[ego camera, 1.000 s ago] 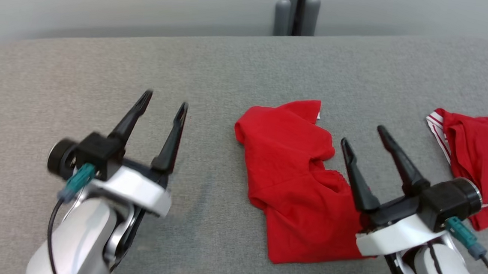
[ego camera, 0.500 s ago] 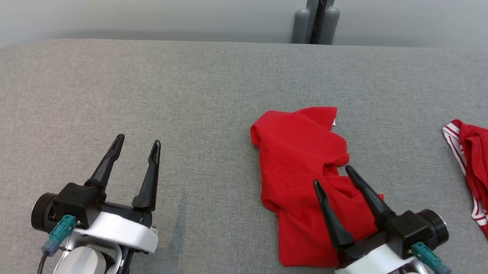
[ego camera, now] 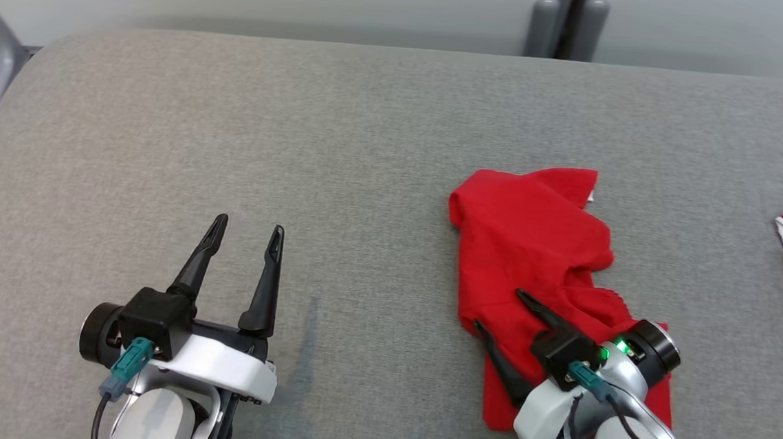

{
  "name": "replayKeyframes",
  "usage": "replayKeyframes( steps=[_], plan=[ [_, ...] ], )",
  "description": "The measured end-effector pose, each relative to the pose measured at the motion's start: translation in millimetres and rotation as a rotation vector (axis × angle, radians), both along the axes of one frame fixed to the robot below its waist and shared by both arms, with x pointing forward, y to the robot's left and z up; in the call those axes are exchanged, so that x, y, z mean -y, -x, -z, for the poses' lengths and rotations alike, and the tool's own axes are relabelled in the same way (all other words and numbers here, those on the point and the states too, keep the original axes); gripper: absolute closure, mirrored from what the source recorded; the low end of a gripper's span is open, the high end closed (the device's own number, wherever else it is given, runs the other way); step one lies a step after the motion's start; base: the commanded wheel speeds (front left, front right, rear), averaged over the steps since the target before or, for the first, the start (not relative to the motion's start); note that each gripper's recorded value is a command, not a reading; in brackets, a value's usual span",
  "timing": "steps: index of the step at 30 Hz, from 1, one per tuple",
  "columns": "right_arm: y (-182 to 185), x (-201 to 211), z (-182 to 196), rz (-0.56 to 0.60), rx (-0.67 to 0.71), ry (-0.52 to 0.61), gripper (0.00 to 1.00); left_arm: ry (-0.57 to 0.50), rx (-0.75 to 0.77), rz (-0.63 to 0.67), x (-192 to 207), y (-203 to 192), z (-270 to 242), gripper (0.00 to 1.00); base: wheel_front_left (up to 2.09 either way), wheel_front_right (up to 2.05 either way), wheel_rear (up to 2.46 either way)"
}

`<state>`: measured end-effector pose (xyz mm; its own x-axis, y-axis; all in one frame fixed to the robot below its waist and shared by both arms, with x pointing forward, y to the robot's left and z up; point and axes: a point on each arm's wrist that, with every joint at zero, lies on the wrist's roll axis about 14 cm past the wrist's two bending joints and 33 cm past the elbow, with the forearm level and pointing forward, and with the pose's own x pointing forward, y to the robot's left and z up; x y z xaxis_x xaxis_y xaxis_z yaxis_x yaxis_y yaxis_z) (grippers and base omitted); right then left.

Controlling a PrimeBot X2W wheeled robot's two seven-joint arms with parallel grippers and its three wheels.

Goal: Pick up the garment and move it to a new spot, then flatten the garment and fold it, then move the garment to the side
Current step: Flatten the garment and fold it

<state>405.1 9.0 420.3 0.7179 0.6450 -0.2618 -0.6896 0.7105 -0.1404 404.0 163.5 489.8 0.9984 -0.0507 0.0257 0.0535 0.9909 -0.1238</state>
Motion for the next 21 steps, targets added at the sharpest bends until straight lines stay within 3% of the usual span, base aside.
replayKeyframes(
  steps=[5, 6, 7, 10, 14, 18, 21],
  plan=[
    [-5.5, 5.8, 25.0, -0.001, -0.046, 0.109, 0.0, -0.006, -0.013, -0.034, -12.1, 5.5, 3.9, 0.0, 0.0, 0.0, 0.0],
    [-5.2, 5.9, 29.0, 0.0, -0.057, 0.12, 0.87, -0.007, -0.015, -0.039, -14.2, 6.6, 4.3, 0.0, 0.0, 0.0, 0.0],
    [-4.9, 5.8, 32.2, -0.004, -0.063, 0.131, 1.0, -0.007, -0.014, -0.044, -15.9, 7.4, 4.0, 0.0, 0.0, 0.0, 0.0],
    [-6.3, 1.3, 32.1, -0.006, -0.064, 0.114, 1.0, -0.007, -0.015, -0.057, -20.2, 9.1, 4.2, 0.0, 0.0, 0.0, 0.0],
    [-9.4, -11.4, 15.1, -0.002, -0.039, 0.006, 1.0, -0.005, -0.012, -0.062, -21.8, 10.3, 3.1, 0.0, 0.0, 0.0, 0.0],
    [-9.5, -43.3, -27.7, -0.035, -0.01, -0.198, 1.0, -0.004, -0.009, -0.054, -19.8, 11.3, 2.3, 0.0, 0.0, 0.0, 0.0],
    [-11.6, -68.5, -84.5, -0.092, 0.061, -0.377, 1.0, 0.001, -0.002, -0.043, -16.2, 10.6, 0.0, 0.0, 0.0, 0.0, 0.0]
  ],
)
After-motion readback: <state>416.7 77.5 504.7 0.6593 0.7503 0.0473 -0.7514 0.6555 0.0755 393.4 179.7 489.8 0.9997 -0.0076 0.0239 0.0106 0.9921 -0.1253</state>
